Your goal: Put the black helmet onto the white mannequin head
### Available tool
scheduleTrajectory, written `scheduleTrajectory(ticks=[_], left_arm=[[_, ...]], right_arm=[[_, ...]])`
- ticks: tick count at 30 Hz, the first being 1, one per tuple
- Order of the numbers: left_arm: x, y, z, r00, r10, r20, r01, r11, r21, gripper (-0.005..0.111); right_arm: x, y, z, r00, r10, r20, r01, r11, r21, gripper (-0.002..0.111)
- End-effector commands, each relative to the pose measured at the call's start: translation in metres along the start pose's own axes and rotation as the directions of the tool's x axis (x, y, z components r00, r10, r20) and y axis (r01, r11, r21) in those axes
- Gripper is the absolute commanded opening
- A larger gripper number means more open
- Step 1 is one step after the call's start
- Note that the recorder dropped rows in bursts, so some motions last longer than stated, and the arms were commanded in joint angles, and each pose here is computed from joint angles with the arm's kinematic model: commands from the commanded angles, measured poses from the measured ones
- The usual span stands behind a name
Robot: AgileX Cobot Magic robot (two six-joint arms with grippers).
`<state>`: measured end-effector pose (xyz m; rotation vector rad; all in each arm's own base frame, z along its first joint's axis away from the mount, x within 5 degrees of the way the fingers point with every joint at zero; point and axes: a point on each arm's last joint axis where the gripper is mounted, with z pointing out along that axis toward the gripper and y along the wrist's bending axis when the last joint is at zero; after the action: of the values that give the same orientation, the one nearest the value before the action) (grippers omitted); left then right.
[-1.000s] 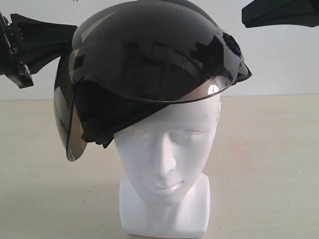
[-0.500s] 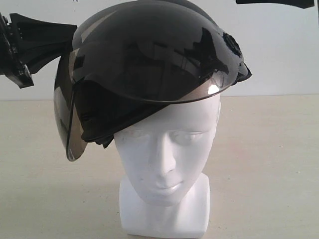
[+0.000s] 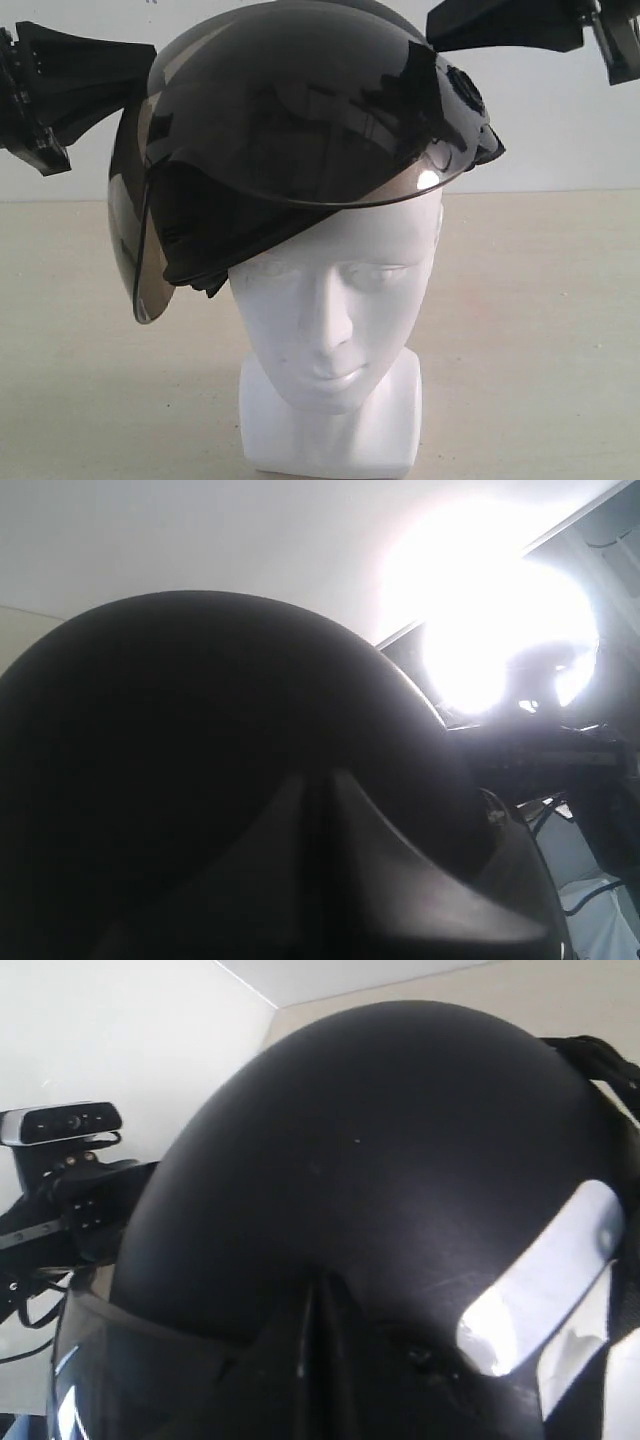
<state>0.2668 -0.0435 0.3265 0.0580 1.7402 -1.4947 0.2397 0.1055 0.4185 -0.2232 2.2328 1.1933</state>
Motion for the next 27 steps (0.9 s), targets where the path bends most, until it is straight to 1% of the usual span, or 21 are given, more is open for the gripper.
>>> scheduleTrajectory(ticks=[1,7,13,18,27], left_arm=[[0.001,-0.002,0.003,1.000,-0.004,-0.012,0.005,1.000,0.018,0.004],[0.000,-0.002,0.003,1.000,-0.006,-0.007,0.006,1.000,0.020,0.004],[-0.005,-0.005,0.002,0.998,-0.031,0.049,0.029,0.998,0.048,0.004],[-0.005,-0.005,0.002,0.998,-0.032,0.050,0.030,0.998,0.049,0.004],[-0.005,-0.005,0.002,0.998,-0.034,0.054,0.031,0.998,0.051,0.004]], right_arm=[[0.008,-0.009,0.002,0.999,0.006,-0.044,-0.004,0.999,0.053,0.000],[0.016,-0.020,0.006,0.996,0.005,-0.091,0.005,0.994,0.107,0.000],[0.021,-0.024,0.005,0.990,-0.011,-0.140,0.032,0.989,0.147,0.000],[0.023,-0.029,0.003,0.986,-0.008,-0.166,0.043,0.978,0.206,0.000],[0.028,-0.035,0.006,0.983,0.012,-0.181,0.028,0.976,0.216,0.000]])
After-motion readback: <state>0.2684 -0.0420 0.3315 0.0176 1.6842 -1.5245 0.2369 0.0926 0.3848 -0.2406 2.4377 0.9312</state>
